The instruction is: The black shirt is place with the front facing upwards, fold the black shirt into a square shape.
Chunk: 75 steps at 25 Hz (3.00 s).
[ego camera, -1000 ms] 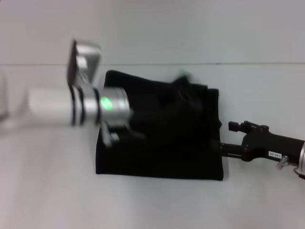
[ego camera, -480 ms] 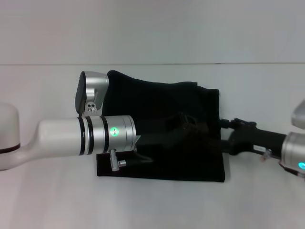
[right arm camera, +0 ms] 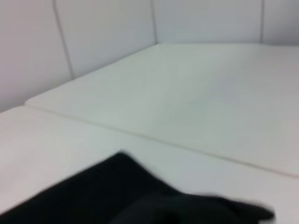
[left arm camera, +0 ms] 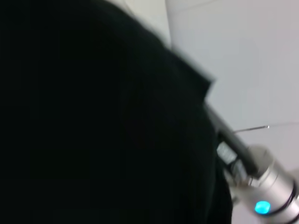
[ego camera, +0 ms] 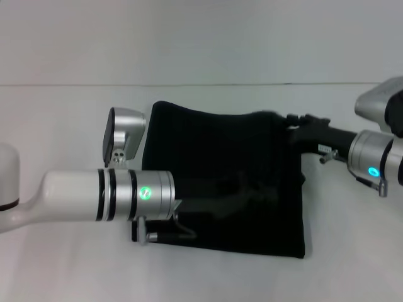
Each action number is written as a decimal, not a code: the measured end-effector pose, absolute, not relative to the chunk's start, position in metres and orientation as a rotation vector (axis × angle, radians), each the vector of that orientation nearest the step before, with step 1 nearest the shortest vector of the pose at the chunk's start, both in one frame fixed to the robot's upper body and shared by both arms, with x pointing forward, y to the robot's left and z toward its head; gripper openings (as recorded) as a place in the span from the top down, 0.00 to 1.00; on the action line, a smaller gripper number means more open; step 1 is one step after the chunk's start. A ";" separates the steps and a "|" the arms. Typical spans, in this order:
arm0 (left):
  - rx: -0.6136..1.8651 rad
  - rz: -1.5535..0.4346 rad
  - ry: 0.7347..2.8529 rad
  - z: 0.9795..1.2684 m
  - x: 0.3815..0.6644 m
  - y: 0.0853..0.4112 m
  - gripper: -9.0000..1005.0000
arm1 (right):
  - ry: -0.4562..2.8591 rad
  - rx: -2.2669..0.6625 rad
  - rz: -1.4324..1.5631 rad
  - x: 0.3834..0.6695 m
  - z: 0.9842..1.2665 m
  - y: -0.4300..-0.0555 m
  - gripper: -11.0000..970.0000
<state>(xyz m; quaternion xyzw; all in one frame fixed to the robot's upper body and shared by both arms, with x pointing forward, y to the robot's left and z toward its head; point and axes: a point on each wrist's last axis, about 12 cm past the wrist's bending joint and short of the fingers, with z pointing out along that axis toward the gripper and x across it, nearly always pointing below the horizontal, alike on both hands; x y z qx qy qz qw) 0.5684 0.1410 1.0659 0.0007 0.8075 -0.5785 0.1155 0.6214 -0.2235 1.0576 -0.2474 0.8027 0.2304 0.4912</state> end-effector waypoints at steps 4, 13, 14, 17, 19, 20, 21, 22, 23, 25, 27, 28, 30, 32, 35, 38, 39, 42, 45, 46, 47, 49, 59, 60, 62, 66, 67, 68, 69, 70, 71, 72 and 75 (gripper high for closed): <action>0.026 -1.699 2.386 1.062 0.563 0.144 0.96 | 1.930 -0.554 0.553 0.626 1.063 -0.227 0.03; 0.038 -1.619 2.448 1.053 0.560 0.139 0.95 | 1.967 -0.407 0.469 0.625 1.055 -0.250 0.02; 0.021 -1.619 2.442 1.052 0.561 0.138 0.95 | 1.971 -0.372 0.459 0.624 1.054 -0.254 0.02; 0.020 -1.645 2.421 1.055 0.562 0.136 0.94 | 1.963 -0.203 0.437 0.619 1.050 -0.276 0.02; 0.056 -1.680 2.402 1.058 0.560 0.134 0.91 | 1.944 -0.109 0.437 0.614 1.049 -0.289 0.02; 0.079 -1.703 2.385 1.061 0.559 0.133 0.87 | 1.927 -0.063 0.447 0.611 1.049 -0.295 0.02; 0.104 -1.738 2.348 1.064 0.558 0.133 0.84 | 1.915 -0.034 0.455 0.608 1.048 -0.299 0.02; 0.119 -1.762 2.317 1.067 0.558 0.135 0.80 | 1.899 -0.023 0.474 0.605 1.048 -0.302 0.02; 0.134 -1.788 2.275 1.071 0.557 0.139 0.77 | 1.885 -0.023 0.494 0.601 1.048 -0.304 0.02; 0.141 -1.804 2.241 1.075 0.558 0.146 0.67 | 1.851 -0.061 0.551 0.594 1.050 -0.304 0.02; 0.110 -1.817 2.182 1.086 0.563 0.175 0.58 | 1.820 -0.138 0.614 0.587 1.053 -0.301 0.02; 0.091 -1.806 2.174 1.089 0.566 0.186 0.53 | 1.795 -0.210 0.655 0.581 1.055 -0.297 0.02; 0.019 -1.766 2.179 1.093 0.571 0.212 0.48 | 1.733 -0.394 0.732 0.568 1.059 -0.287 0.02; -0.099 -1.681 2.210 1.093 0.578 0.243 0.42 | 1.714 -0.461 0.753 0.563 1.059 -0.282 0.02; -0.284 -1.538 2.253 1.090 0.585 0.281 0.35 | 1.714 -0.600 0.793 0.554 1.055 -0.271 0.02; -0.425 -1.416 2.257 1.085 0.588 0.306 0.25 | 1.774 -0.703 0.794 0.550 1.045 -0.261 0.02; -0.451 -1.391 2.256 1.083 0.588 0.310 0.21 | 1.799 -0.711 0.783 0.550 1.042 -0.260 0.02; -0.501 -1.315 2.252 1.079 0.592 0.317 0.11 | 1.874 -0.671 0.731 0.552 1.033 -0.263 0.02; -0.508 -1.257 2.263 1.077 0.598 0.315 0.12 | 1.912 -0.633 0.710 0.553 1.029 -0.266 0.02; -0.508 -1.236 2.267 1.077 0.600 0.314 0.12 | 1.914 -0.627 0.707 0.553 1.029 -0.268 0.02; -0.507 -1.221 2.268 1.077 0.603 0.313 0.12 | 1.913 -0.618 0.705 0.552 1.029 -0.269 0.02; -0.502 -1.189 2.271 1.077 0.609 0.308 0.13 | 1.902 -0.600 0.709 0.551 1.031 -0.274 0.02; -0.403 -1.110 2.354 1.073 0.621 0.272 0.15 | 1.873 -0.628 0.803 0.522 1.030 -0.293 0.02; -0.400 -1.094 2.358 1.072 0.622 0.271 0.15 | 1.875 -0.627 0.804 0.520 1.029 -0.294 0.02; -0.401 -1.073 2.363 1.071 0.623 0.270 0.16 | 1.880 -0.630 0.806 0.518 1.027 -0.295 0.03; -0.397 -1.085 2.369 1.068 0.622 0.261 0.17 | 1.877 -0.635 0.819 0.515 1.027 -0.294 0.03; -0.394 -1.089 2.371 1.068 0.622 0.259 0.17 | 1.875 -0.636 0.823 0.515 1.027 -0.294 0.03; -0.388 -1.092 2.374 1.068 0.622 0.257 0.17 | 1.873 -0.638 0.827 0.514 1.027 -0.294 0.03; -0.379 -1.094 2.379 1.067 0.622 0.254 0.17 | 1.872 -0.638 0.830 0.514 1.027 -0.294 0.03; -0.363 -1.092 2.388 1.067 0.621 0.251 0.18 | 1.871 -0.638 0.833 0.514 1.027 -0.294 0.03; -0.351 -1.091 2.394 1.067 0.621 0.249 0.18 | 1.870 -0.637 0.836 0.513 1.027 -0.294 0.03; -0.333 -1.087 2.404 1.066 0.621 0.246 0.18 | 1.869 -0.638 0.840 0.513 1.028 -0.294 0.03; -0.297 -1.077 2.419 1.067 0.622 0.242 0.19 | 1.863 -0.642 0.847 0.513 1.028 -0.293 0.02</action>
